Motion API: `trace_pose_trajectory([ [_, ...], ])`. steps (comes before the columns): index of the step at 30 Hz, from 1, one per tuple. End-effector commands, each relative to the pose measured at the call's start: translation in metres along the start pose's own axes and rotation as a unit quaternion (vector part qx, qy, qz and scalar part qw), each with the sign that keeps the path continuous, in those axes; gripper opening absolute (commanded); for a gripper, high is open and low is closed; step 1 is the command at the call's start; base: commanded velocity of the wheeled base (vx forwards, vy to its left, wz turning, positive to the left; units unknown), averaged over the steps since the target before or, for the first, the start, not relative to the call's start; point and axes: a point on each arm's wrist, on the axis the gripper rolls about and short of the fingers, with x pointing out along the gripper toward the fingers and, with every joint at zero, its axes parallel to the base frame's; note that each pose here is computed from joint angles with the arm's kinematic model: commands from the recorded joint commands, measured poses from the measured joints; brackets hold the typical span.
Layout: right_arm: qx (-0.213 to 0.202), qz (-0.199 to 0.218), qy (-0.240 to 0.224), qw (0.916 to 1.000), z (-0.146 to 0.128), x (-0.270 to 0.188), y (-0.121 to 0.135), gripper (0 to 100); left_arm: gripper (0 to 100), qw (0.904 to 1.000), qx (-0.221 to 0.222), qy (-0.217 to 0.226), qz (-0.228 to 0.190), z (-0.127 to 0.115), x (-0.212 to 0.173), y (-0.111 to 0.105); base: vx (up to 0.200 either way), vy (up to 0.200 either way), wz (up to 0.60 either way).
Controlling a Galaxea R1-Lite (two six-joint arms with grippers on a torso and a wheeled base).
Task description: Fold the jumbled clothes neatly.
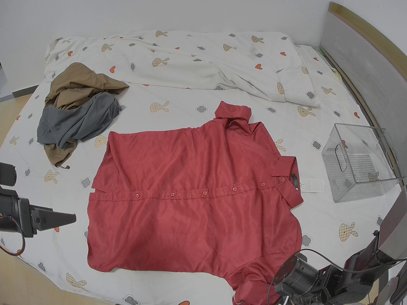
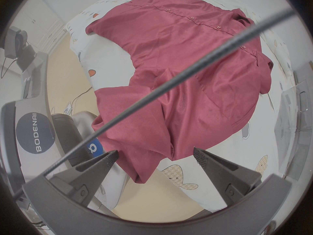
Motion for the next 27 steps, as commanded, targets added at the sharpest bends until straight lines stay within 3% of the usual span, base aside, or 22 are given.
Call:
trace_pose_trajectory([
  [1,0.023,-0.013,-0.002,0.9997,0.003,0.008,-0.010,100,100,1.0000,0.002,-0.004,-0.001,-0.001,-0.002,-0.001,0.000,0.000,0.00],
  [9,0.060,-0.034,-0.014,0.9975,0.008,0.008,-0.036,100,100,1.0000,0.003,-0.003,-0.001,-0.001,-0.002,-0.001,0.000,0.000,0.00],
  [15,0.094,-0.051,-0.062,0.9923,0.019,-0.008,-0.057,100,100,1.0000,0.004,-0.004,-0.001,-0.002,-0.003,-0.001,0.000,0.000,0.00],
  [19,0.090,-0.045,-0.072,0.9923,0.021,-0.012,-0.053,100,100,1.0000,0.005,-0.005,-0.002,-0.001,-0.003,-0.002,0.000,0.000,0.00],
  [27,0.041,-0.006,-0.066,0.9970,0.022,-0.008,-0.027,100,100,1.0000,0.006,-0.007,-0.002,-0.002,-0.004,-0.002,0.000,0.000,0.00],
])
